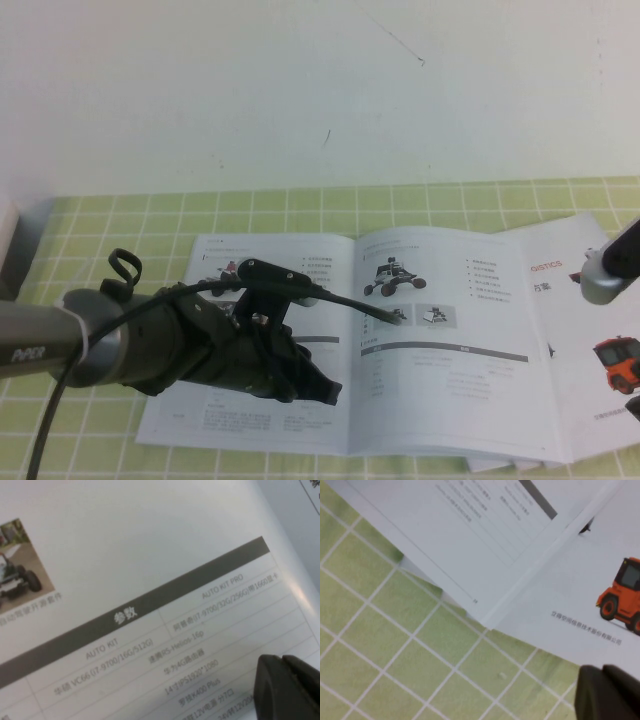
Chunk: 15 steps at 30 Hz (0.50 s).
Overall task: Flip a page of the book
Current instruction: Open the closed book
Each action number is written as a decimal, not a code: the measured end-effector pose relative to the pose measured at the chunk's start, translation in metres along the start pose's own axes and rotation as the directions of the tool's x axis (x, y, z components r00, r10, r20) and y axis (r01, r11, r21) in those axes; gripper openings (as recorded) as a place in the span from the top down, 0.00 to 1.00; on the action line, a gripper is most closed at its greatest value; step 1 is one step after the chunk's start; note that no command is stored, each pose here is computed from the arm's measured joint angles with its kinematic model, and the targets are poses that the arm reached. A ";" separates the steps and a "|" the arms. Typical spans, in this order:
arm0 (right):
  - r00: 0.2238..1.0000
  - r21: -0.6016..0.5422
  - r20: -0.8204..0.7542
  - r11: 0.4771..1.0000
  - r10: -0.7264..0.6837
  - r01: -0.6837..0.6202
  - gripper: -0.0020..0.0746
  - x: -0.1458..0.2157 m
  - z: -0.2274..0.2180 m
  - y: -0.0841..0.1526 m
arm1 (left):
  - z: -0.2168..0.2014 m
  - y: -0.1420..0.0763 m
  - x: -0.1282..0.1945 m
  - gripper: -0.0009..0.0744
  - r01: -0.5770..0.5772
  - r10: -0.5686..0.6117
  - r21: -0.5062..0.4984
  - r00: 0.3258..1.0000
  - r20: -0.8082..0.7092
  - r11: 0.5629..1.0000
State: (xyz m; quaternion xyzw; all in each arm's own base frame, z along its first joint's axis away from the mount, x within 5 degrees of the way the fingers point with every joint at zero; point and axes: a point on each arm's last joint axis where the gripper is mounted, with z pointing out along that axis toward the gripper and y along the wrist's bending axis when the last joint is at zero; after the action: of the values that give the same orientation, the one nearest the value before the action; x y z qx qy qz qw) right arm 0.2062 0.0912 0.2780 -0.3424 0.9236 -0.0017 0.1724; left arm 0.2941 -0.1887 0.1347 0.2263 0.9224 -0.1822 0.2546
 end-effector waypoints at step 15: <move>0.984 -0.038 -0.080 0.986 0.162 -0.165 0.40 -0.024 0.070 -0.002 | 0.000 0.000 0.000 0.99 0.017 -0.017 0.005 1.000 0.000 1.000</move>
State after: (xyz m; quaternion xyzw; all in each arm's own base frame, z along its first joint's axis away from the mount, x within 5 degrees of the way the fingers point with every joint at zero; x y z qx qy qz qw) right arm 0.2473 0.1128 0.2197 -0.2688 0.9544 0.0198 0.1285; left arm 0.2939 -0.1890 0.1348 0.2190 0.9238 -0.1865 0.2526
